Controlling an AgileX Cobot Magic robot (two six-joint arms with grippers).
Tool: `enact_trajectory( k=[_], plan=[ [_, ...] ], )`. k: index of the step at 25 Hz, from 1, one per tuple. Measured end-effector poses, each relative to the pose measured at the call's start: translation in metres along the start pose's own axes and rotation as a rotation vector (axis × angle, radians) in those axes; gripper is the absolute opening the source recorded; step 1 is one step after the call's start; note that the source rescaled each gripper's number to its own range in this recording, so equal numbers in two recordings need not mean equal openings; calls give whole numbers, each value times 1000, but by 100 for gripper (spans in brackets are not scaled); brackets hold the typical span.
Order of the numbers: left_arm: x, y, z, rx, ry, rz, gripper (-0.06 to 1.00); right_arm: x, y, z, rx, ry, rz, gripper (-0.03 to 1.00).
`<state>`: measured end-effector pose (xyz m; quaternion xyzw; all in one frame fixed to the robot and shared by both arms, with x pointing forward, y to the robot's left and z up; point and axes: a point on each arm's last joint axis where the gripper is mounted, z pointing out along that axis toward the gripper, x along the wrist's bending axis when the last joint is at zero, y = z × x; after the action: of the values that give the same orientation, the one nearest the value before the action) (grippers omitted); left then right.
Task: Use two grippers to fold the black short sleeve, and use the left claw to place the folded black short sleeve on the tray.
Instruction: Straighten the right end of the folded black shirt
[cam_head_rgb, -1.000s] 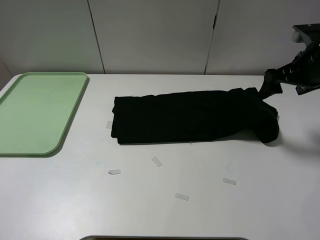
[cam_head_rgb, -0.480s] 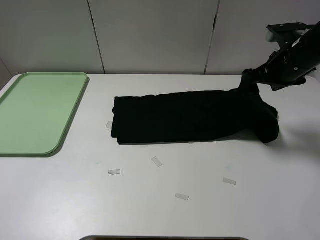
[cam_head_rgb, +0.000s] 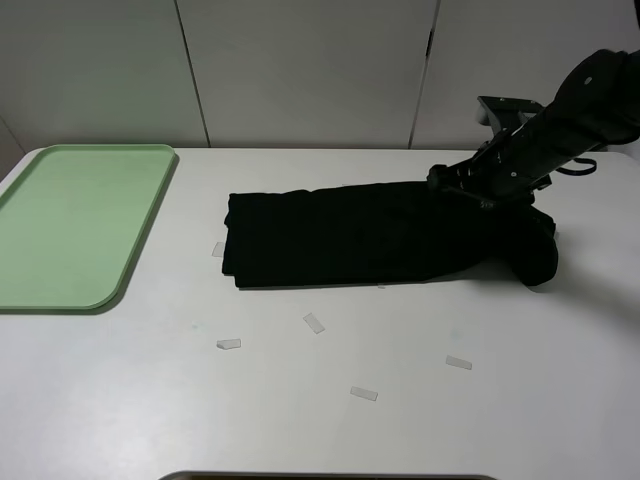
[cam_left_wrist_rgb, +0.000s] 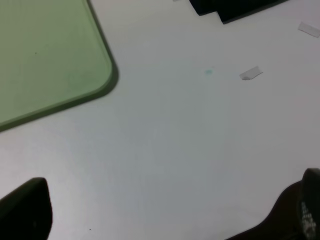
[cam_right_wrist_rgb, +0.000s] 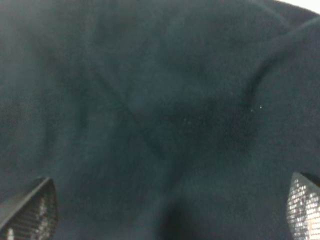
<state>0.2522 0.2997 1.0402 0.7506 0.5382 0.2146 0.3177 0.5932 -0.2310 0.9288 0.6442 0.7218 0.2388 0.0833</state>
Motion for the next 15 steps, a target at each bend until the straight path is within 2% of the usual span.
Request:
enact_trajectory(
  k=[10, 15],
  plan=[
    [0, 0, 0, -1, 0, 0, 98, -13, -15, 49, 46, -36, 48, 100],
    [0, 0, 0, -1, 0, 0, 98, -4, -17, 57, 44, -18, 31, 100]
  ],
)
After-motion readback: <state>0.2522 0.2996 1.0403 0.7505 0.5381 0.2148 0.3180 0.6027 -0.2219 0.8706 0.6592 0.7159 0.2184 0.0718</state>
